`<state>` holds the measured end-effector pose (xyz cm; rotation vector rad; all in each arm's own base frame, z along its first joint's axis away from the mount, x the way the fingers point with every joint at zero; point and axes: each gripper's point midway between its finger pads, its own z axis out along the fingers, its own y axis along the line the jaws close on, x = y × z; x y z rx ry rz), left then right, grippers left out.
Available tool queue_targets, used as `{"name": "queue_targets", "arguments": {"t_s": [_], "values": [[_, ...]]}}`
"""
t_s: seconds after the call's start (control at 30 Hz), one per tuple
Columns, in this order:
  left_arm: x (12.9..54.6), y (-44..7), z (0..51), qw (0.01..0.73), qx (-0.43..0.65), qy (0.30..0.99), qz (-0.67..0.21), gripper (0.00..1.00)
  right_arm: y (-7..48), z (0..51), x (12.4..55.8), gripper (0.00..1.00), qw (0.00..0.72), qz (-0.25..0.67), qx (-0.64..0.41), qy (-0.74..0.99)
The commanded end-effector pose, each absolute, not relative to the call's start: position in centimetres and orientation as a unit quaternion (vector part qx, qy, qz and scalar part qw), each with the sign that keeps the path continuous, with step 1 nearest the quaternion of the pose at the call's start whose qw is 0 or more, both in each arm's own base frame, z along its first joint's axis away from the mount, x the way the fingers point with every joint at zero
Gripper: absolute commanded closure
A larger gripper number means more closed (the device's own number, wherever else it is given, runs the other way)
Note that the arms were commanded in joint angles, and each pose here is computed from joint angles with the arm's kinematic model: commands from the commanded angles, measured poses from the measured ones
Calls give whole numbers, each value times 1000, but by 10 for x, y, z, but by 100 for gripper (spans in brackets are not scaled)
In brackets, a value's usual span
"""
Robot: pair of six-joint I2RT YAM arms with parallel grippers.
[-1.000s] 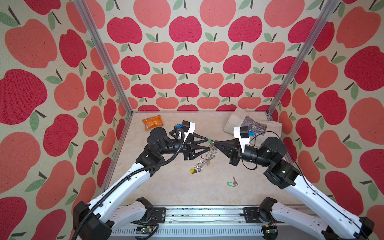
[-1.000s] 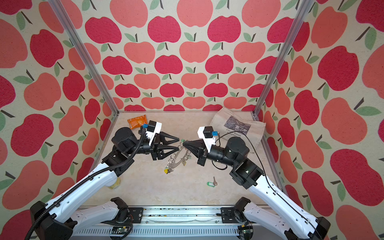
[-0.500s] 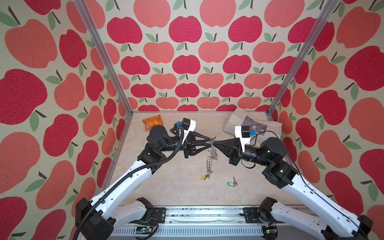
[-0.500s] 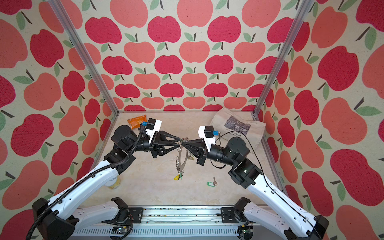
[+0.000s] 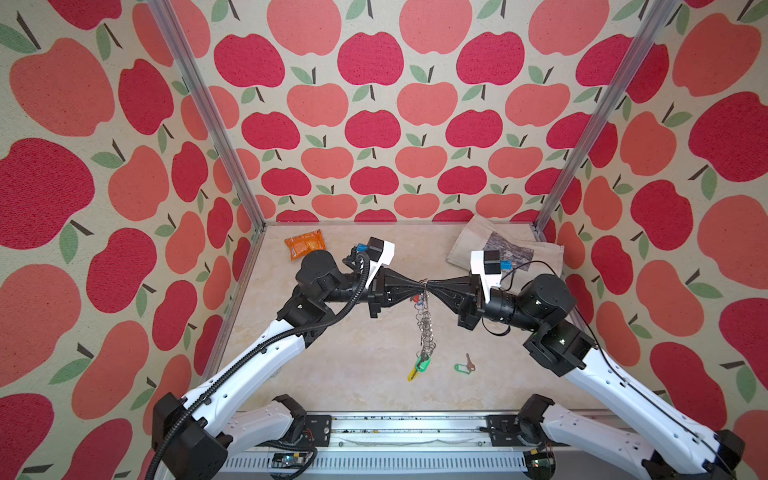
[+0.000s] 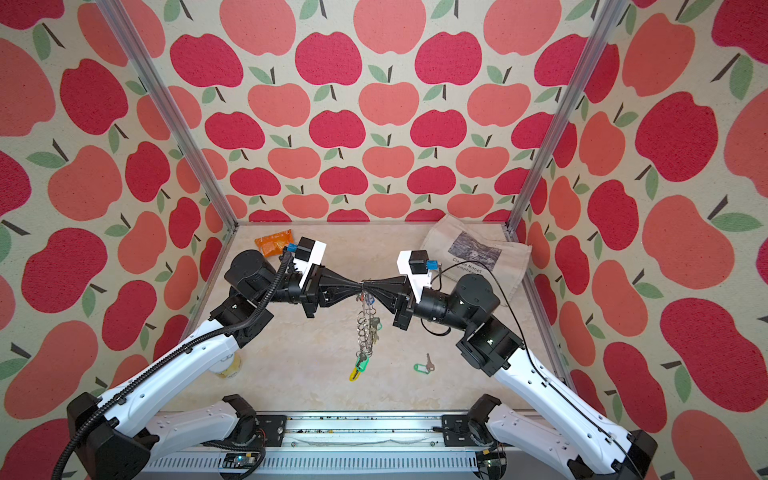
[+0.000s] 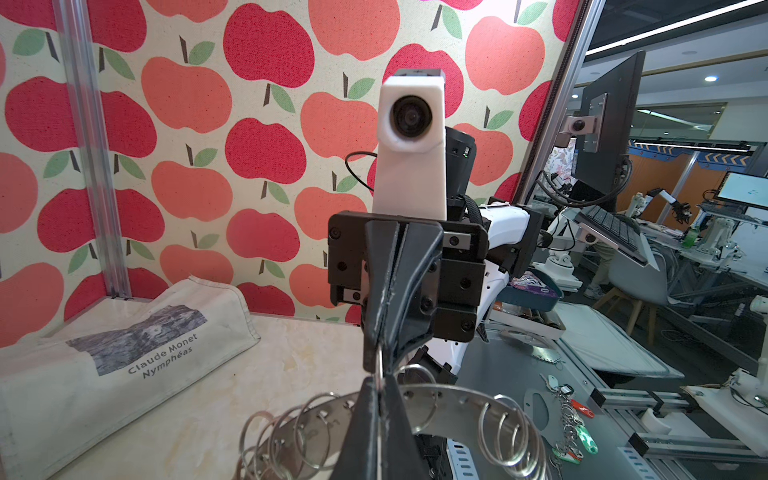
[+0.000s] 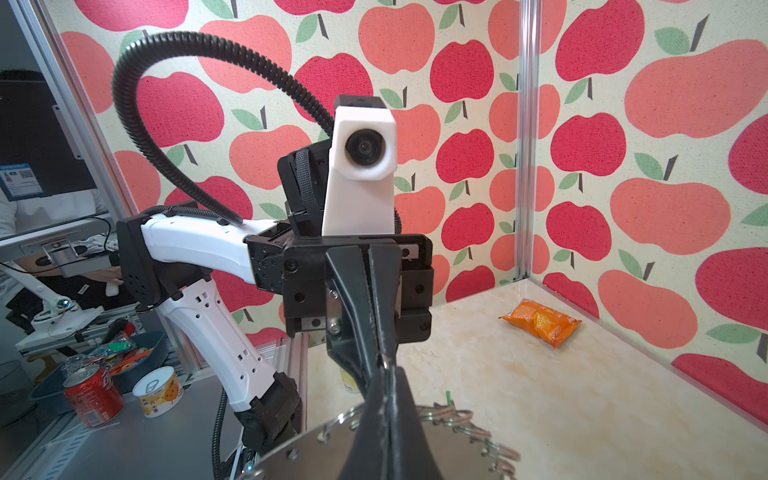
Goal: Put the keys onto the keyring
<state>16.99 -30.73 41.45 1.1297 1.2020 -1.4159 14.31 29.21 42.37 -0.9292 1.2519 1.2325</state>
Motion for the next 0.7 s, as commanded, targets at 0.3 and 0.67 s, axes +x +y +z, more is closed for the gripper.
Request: {"name": "queue_targets", "arguments": {"t_s": [0.3, 0.67], "values": [[154, -287, 412, 471, 539, 528, -457, 100, 262, 397, 132, 38, 518, 434, -423, 603], [143, -286, 374, 398, 649, 566, -316, 100, 271, 418, 120, 41, 492, 415, -505, 576]]}}
